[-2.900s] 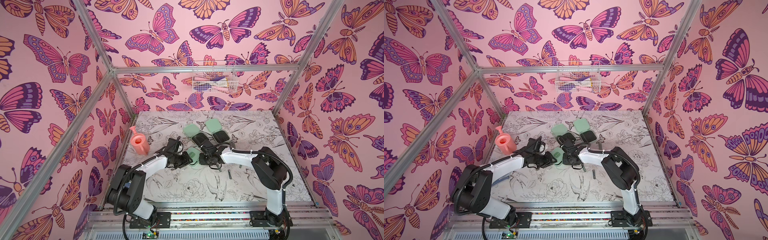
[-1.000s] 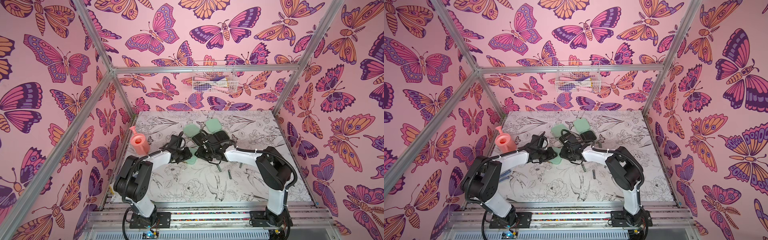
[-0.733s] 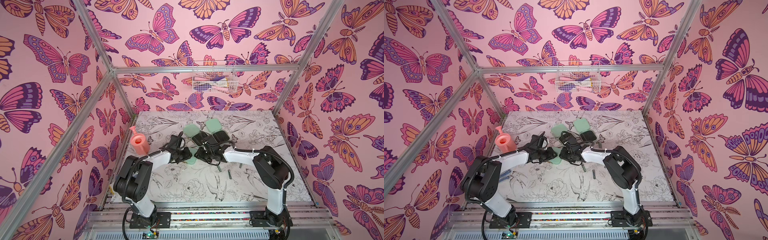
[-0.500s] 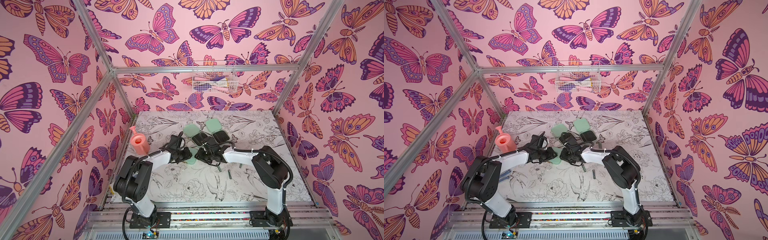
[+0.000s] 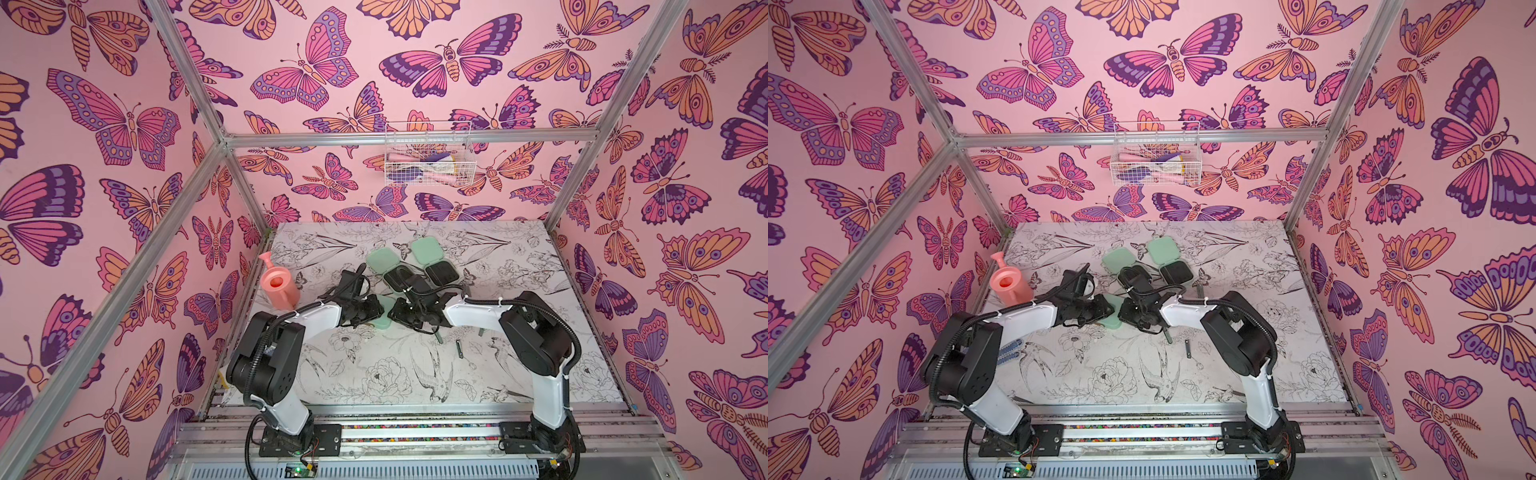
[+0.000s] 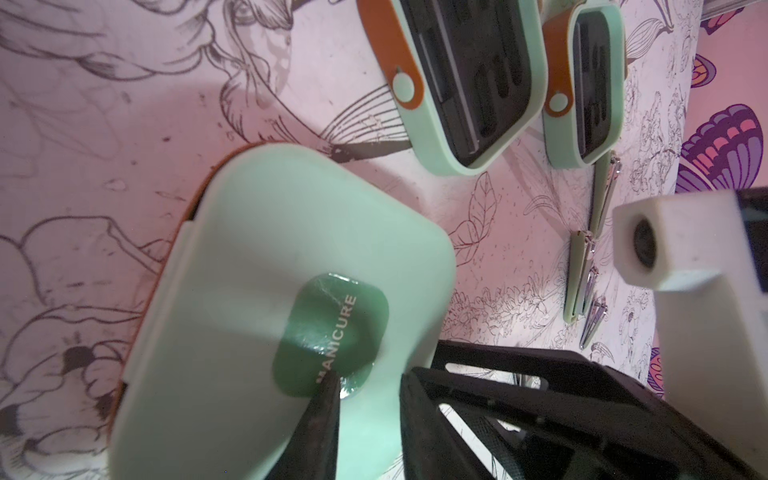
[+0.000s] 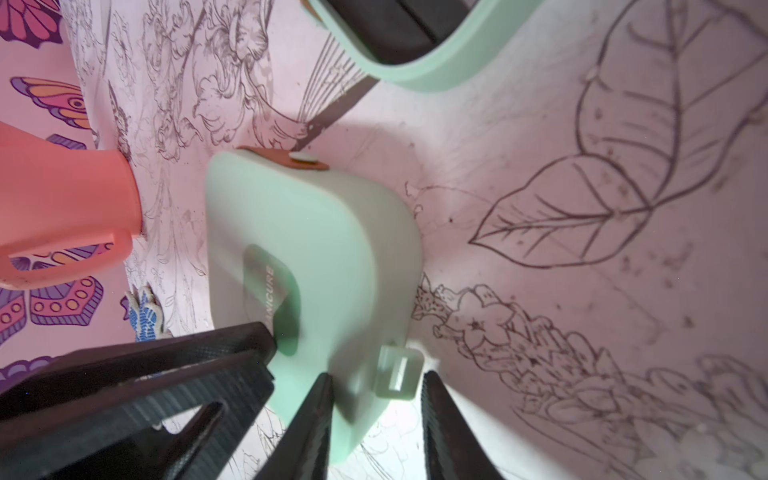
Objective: Organize nail clipper sets
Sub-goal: Close the storage box at the center of the board.
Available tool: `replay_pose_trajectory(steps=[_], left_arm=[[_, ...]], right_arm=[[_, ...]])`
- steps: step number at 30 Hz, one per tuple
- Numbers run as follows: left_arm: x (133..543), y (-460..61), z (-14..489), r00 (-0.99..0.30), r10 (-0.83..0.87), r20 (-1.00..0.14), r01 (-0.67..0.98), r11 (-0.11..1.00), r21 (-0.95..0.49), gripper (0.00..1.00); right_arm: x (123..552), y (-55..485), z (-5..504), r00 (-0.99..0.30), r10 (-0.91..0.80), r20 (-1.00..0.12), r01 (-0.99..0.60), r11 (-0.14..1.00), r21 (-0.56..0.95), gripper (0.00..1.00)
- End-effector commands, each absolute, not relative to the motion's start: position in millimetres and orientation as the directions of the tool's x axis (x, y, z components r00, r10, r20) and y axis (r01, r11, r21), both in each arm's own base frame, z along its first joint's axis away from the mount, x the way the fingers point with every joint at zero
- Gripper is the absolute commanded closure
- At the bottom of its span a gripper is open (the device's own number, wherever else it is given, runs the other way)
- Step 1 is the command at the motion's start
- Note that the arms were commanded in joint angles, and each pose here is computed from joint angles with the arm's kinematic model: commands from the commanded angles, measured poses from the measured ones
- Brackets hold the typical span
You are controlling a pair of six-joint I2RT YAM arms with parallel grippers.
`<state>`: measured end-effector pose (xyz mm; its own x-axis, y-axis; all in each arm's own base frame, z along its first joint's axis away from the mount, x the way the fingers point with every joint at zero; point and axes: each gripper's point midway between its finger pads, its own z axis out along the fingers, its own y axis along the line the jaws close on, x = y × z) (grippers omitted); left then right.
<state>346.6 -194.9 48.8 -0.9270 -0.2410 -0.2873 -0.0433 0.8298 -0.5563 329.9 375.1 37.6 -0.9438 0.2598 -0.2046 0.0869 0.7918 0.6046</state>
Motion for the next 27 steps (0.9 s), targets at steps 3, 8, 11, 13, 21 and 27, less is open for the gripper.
replay_pose_trajectory(steps=[3, 8, 11, 13, 21, 27], left_arm=[[288.9, -157.3, -10.8, -0.966, -0.244, -0.080, -0.197, 0.905, -0.377, 0.71], [289.1, -157.5, -10.5, -0.966, -0.245, -0.082, -0.197, 0.904, -0.379, 0.71], [289.5, -158.0, -9.8, -0.966, -0.247, -0.082, -0.198, 0.902, -0.383, 0.71], [289.7, -158.1, -9.5, -0.966, -0.246, -0.083, -0.197, 0.902, -0.383, 0.71], [289.3, -158.1, -10.2, -0.966, -0.243, -0.082, -0.195, 0.903, -0.382, 0.71], [289.3, -158.3, -11.0, -0.967, -0.243, -0.080, -0.195, 0.903, -0.383, 0.71]], right_arm=[[324.2, 359.2, 57.2, -0.936, 0.239, -0.258, 0.063, 0.836, 0.545, 0.61], [324.8, 367.8, 60.6, -0.943, 0.224, -0.248, 0.046, 0.823, 0.567, 0.64], [325.8, 373.1, 56.9, -0.946, 0.224, -0.235, 0.051, 0.817, 0.575, 0.66], [326.3, 377.0, 54.2, -0.947, 0.223, -0.229, 0.052, 0.814, 0.579, 0.68], [328.1, 384.6, 54.6, -0.949, 0.214, -0.232, 0.042, 0.814, 0.579, 0.71], [327.2, 383.3, 46.4, -0.951, 0.213, -0.222, 0.051, 0.822, 0.567, 0.70]])
